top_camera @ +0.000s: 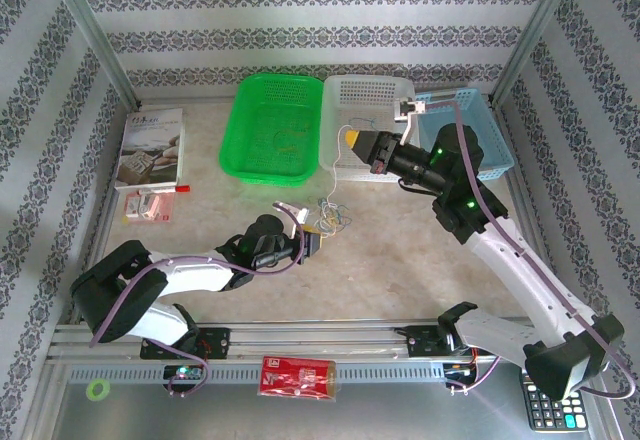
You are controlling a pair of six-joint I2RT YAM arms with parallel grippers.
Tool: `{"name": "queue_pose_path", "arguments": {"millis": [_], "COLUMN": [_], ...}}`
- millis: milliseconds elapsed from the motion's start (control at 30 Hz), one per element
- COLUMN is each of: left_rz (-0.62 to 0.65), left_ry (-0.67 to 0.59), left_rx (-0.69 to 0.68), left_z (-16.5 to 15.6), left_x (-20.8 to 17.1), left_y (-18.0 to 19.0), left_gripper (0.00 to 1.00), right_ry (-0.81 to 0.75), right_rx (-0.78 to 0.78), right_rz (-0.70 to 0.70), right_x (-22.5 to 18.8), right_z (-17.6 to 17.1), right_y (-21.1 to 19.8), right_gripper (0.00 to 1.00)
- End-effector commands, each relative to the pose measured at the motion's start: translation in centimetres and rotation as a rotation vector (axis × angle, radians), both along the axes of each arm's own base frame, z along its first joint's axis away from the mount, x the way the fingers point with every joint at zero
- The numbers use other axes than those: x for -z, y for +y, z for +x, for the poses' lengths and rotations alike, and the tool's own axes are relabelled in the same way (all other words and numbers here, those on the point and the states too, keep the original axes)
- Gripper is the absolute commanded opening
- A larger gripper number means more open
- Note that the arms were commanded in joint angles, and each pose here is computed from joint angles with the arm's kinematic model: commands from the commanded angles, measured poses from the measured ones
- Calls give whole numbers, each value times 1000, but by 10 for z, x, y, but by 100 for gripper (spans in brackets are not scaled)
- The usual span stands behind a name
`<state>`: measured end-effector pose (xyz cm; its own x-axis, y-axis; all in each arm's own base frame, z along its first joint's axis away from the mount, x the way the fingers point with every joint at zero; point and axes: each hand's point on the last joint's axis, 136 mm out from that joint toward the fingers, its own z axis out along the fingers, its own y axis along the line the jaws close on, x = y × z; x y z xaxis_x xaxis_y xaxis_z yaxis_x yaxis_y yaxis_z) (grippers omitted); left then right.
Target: Untangle the cables
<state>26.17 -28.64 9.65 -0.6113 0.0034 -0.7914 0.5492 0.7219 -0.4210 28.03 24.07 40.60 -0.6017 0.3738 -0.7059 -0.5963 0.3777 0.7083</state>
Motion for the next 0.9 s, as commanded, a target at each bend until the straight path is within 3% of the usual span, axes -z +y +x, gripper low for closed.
{"name": "queue_pose_path", "arguments": {"millis": [0,133,333,600,867], "left_rz": [-60,-75,-91,-89,-56], "left_ry": [-45,-73,-124,-195,-237], "left_rx": [-6,0,-3,15,-6], "left_z": [3,0,-1,10,35], "left_x": [-24,-42,-68,-98,-105], "left_y": [0,3,7,-4,-13], "left_gripper": [45,63,81,89,87], "right_ry": [-50,-34,-17,-20,-18], "right_rx": [-11,-17,-55,-114,-166], "right_rz": [37,33,20,10,6], "right_x": [-20,-13,-2,-1,1], "right_z": [-6,-5,-11,-28,-46], "right_y": [-3,-2,8,24,41], "right_gripper": [0,0,0,0,0]}}
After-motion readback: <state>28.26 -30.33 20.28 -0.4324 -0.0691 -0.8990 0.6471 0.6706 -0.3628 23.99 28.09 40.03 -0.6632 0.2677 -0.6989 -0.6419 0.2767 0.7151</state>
